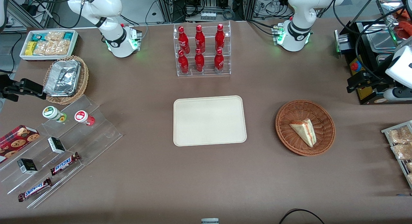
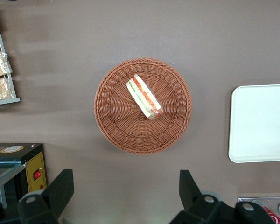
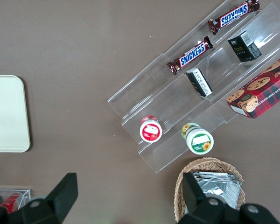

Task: Place sandwich from basket to tray
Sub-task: 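Move the left gripper down over the wrapped sandwich in the wicker basket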

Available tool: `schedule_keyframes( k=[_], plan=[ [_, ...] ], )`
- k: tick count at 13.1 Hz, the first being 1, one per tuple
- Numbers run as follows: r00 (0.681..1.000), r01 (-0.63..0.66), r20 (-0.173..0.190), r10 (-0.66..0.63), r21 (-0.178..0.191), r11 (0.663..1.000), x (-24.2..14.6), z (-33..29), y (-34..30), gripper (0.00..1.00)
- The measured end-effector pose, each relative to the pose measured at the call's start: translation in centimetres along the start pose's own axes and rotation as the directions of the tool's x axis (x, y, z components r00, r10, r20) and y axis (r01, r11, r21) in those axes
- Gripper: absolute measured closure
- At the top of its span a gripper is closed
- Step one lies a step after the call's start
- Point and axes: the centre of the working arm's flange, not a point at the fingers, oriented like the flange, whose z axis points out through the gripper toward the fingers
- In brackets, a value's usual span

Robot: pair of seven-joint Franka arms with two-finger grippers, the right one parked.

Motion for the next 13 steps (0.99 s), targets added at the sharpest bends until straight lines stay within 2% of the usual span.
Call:
schedule_keyframes(
  k=[3,6,11,13],
  plan=[
    [1.0,-0.002,0.002,0.002,0.0,1.0,0.0,0.0,0.0,0.0],
    [1.0,0.0,0.021,0.0,0.001,1.0,0.5,1.6,-0.1,0.0],
    [0.999,0.03,0.02,-0.03,0.003,1.0,2.8,8.5,-0.1,0.0],
    [0.996,0.087,0.005,-0.087,0.002,0.996,3.4,11.8,-0.1,0.0]
  ],
)
